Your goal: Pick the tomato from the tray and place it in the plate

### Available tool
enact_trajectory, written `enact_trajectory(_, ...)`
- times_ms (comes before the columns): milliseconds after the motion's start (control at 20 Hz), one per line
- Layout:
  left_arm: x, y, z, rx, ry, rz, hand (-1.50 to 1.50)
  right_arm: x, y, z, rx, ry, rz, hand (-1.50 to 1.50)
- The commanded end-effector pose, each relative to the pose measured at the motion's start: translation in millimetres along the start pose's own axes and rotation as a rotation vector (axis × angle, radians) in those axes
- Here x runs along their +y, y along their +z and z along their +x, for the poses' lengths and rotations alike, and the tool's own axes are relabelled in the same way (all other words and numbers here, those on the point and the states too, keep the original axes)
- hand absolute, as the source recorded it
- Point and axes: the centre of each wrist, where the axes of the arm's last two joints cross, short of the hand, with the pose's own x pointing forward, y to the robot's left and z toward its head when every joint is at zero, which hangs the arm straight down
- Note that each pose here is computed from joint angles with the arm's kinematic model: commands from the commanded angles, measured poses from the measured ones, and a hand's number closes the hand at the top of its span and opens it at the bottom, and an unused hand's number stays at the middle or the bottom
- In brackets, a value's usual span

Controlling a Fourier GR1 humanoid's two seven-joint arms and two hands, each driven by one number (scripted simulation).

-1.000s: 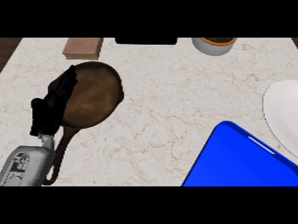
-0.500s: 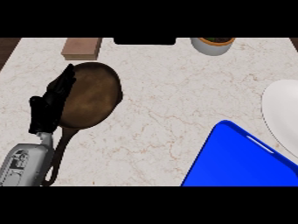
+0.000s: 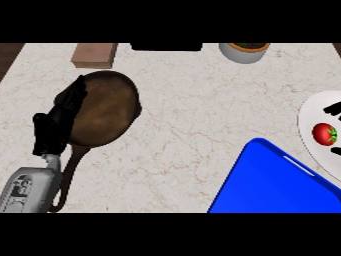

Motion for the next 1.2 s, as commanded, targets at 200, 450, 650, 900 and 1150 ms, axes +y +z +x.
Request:
enact_trajectory(200, 5.6, 8.1, 12.1, -0.001, -0.012, 0.001, 0.0, 30.9, -29.7, 11.6, -0.06, -0.22, 0.012, -1.5)
enact_trajectory(450, 2.2, 1.1, -4.1, 0.022, -0.006, 0.022, 0.0, -2.2, -14.6, -1.1, -0.099, -0.467, -0.166, -1.5)
enact_trajectory(650, -4.1, -3.8, 3.6, -0.008, 0.009, 0.018, 0.0, -37.8, 27.0, -24.8, -0.021, -0.584, -0.295, -1.5)
enact_trajectory(900, 0.5, -9.2, -3.0, -0.004, -0.002, 0.027, 0.0, -91.2, 90.6, -43.3, 0.034, -0.618, -0.41, -1.5)
enact_trajectory(1150, 4.1, -4.7, -8.9, -0.007, 0.0, 0.01, 0.0, -103.7, 128.2, -51.9, 0.08, -0.638, -0.455, -1.5)
